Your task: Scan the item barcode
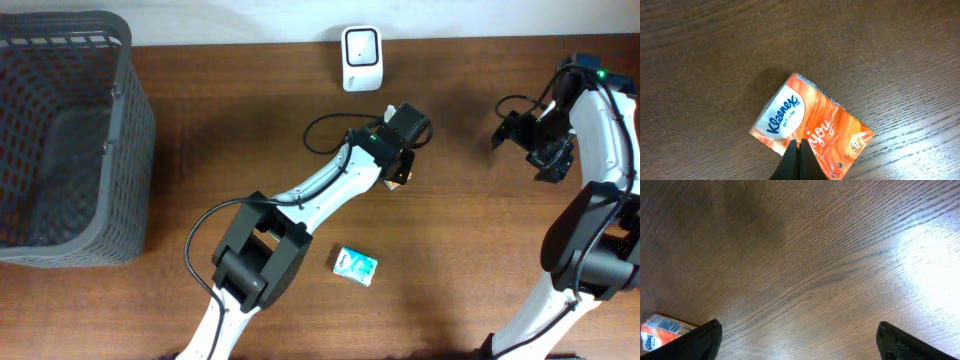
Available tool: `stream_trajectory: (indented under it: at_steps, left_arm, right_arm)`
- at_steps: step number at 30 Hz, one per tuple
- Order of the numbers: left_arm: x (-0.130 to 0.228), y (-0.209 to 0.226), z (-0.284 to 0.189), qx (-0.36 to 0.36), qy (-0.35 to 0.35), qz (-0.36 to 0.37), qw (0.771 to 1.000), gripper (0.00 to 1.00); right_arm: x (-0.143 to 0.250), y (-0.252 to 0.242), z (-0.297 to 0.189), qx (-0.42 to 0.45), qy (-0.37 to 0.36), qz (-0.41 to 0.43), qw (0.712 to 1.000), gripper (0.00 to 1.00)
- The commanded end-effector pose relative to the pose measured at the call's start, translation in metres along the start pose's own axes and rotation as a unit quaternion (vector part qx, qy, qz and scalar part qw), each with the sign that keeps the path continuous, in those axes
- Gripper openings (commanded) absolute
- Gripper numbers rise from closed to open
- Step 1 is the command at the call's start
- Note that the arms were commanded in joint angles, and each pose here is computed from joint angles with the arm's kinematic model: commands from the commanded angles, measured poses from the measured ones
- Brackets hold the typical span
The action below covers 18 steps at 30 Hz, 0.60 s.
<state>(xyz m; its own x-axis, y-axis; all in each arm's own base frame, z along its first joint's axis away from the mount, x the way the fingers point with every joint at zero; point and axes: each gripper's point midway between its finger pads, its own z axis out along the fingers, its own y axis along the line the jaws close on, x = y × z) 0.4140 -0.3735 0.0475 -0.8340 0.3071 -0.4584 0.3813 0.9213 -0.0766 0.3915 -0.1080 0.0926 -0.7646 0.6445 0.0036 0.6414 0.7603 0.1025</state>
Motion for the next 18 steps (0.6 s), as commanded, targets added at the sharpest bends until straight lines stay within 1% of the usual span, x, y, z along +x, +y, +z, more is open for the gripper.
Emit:
stream_trajectory:
  at_steps: [1,10,15,18]
  left_arm:
    - [0.005,0.000,0.000,0.005,0.008,0.000,1.000,0.00]
    - [0.016,0.005,0.008,-0.004,0.024,0.001,1.000,0.00]
    - [0.033,0.009,0.028,-0.012,0.049,0.003,0.999,0.00]
    - [0.040,0.011,0.032,-0.016,0.058,0.004,0.998,0.00]
  right_arm:
    - [-0.001,0.003,-0.008,-0.008,-0.008,0.001,1.000,0.99]
    - [-0.001,0.003,-0.008,-0.008,-0.008,0.001,1.000,0.98]
    - [-0.001,0.003,-0.008,-0.008,-0.008,0.001,1.000,0.99]
    - [-0.001,0.003,-0.008,-0.008,-0.008,0.001,1.000,0.98]
